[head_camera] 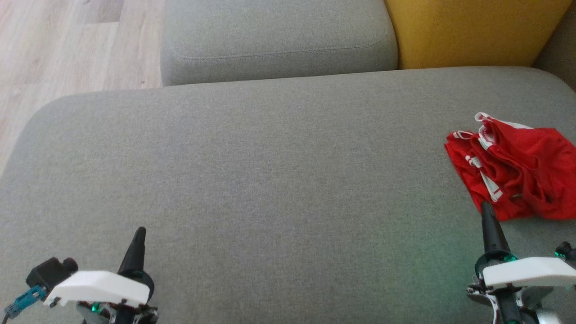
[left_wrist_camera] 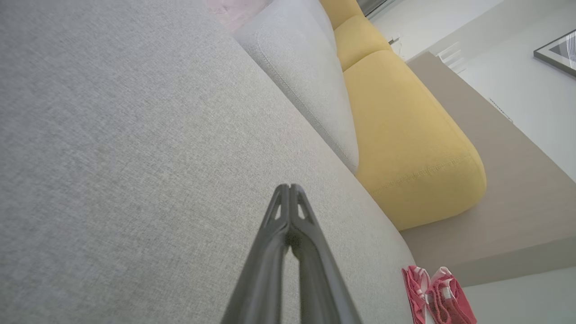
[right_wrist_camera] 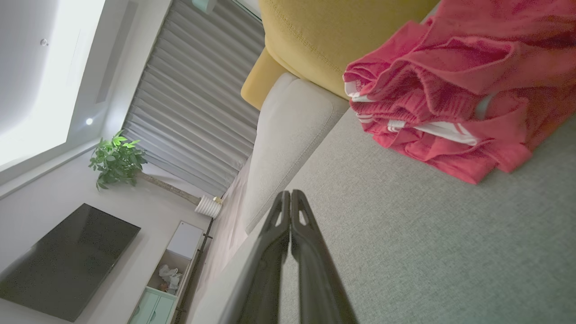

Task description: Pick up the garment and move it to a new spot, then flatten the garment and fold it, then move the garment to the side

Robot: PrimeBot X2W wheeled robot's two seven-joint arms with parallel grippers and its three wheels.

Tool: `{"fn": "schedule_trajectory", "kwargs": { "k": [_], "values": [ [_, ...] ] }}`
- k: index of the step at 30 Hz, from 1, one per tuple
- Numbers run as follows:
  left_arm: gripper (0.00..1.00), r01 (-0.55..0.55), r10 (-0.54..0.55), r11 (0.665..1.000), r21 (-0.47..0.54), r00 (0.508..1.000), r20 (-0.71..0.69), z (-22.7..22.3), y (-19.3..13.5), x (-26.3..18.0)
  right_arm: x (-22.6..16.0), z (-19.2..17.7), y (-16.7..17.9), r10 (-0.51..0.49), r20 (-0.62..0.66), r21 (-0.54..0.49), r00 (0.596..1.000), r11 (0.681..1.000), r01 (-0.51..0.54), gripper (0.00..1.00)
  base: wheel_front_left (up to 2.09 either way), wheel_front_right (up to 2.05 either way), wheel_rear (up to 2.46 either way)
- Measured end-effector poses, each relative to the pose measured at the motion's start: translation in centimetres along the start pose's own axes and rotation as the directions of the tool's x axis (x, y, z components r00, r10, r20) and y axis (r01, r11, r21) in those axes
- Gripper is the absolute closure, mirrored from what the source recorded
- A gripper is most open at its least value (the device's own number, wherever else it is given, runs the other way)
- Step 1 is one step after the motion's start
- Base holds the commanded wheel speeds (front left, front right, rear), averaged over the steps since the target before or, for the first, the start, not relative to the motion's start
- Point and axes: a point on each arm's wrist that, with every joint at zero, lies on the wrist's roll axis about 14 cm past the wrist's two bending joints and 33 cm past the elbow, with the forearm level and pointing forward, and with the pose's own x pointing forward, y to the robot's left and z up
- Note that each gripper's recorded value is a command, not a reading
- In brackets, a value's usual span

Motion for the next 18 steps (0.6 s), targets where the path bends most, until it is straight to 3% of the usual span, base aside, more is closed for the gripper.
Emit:
{"fn": "schedule_trajectory", "kwargs": {
  "k": [18],
  "values": [
    [1.0,0.03,-0.026,0.973,-0.23,0.999,0.019,0.9,-0.5,1.1,0.7,0.6,-0.6,-0.013,0.026,0.222,1.0,0.975,0.007,1.0,0.0,0.0,0.0]
  ]
}}
